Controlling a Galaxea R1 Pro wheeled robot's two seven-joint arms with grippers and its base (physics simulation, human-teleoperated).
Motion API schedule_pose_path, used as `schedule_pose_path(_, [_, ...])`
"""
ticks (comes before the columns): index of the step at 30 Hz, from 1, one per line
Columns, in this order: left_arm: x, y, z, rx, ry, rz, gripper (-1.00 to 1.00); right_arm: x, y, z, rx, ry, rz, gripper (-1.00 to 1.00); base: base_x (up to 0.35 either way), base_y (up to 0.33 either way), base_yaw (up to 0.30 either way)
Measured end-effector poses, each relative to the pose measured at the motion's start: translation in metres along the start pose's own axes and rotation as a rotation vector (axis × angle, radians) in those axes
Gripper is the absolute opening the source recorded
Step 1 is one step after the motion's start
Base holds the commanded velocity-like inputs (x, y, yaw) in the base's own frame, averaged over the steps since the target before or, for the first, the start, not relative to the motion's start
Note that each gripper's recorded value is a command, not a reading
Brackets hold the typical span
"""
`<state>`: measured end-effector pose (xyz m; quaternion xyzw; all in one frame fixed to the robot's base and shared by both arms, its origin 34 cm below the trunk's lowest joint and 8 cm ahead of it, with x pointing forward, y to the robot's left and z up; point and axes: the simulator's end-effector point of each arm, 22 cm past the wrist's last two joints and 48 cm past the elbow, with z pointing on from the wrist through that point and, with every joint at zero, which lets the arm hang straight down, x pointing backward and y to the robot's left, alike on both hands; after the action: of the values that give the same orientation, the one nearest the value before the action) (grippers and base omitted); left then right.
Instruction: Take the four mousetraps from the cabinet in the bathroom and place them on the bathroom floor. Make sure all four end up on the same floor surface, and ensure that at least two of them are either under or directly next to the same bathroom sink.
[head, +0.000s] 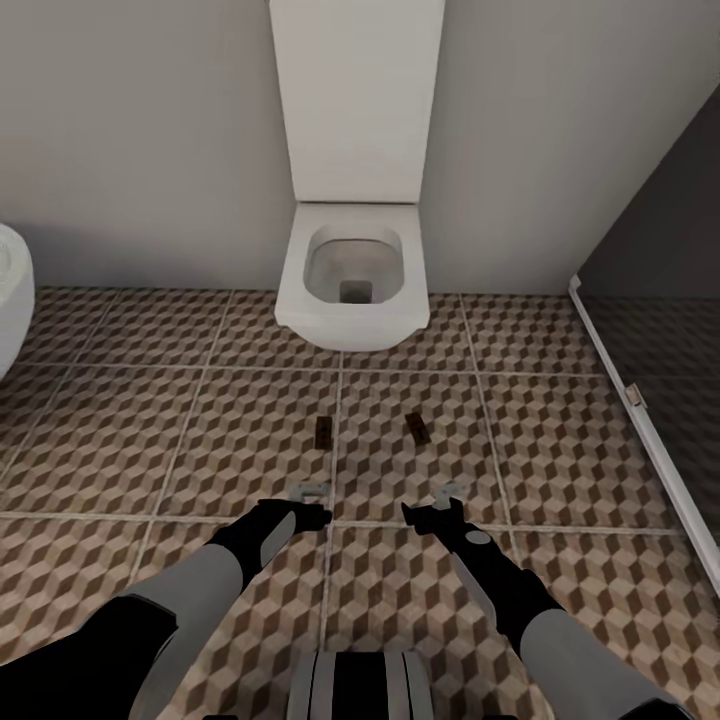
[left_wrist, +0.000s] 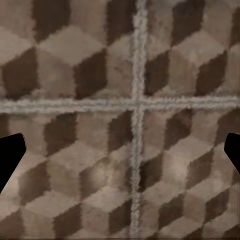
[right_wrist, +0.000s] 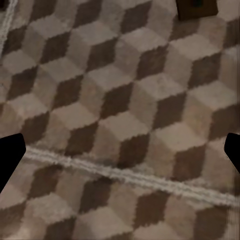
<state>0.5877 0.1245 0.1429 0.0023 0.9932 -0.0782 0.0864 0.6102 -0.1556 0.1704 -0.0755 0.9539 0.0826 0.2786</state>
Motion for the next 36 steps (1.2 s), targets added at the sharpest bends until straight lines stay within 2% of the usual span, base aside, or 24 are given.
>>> schedule_pose_path(10, [0.007, 0.005, -0.018, -0.014, 0.034, -0.003, 1.00, -0.014, -0.009, -0.017, 0.012, 0.001, -0.006, 1.00, 0.000, 0.000, 0.000])
schedule_pose_path(17, [0.020, 0.011, -0.029, -0.030, 0.073, -0.005, 1.00, -0.028, -0.031, -0.031, 0.037, -0.027, -0.020, 1.00, 0.000, 0.000, 0.000])
schedule_pose_path(25, [0.020, 0.012, -0.044, -0.039, 0.066, -0.009, 1.00, -0.039, -0.046, -0.047, 0.033, -0.039, -0.038, 1.00, 0.000, 0.000, 0.000])
schedule_pose_path(36, [0.042, 0.014, -0.062, -0.049, 0.087, -0.016, 1.00, -0.035, -0.057, -0.066, 0.043, -0.013, -0.044, 1.00, 0.000, 0.000, 0.000])
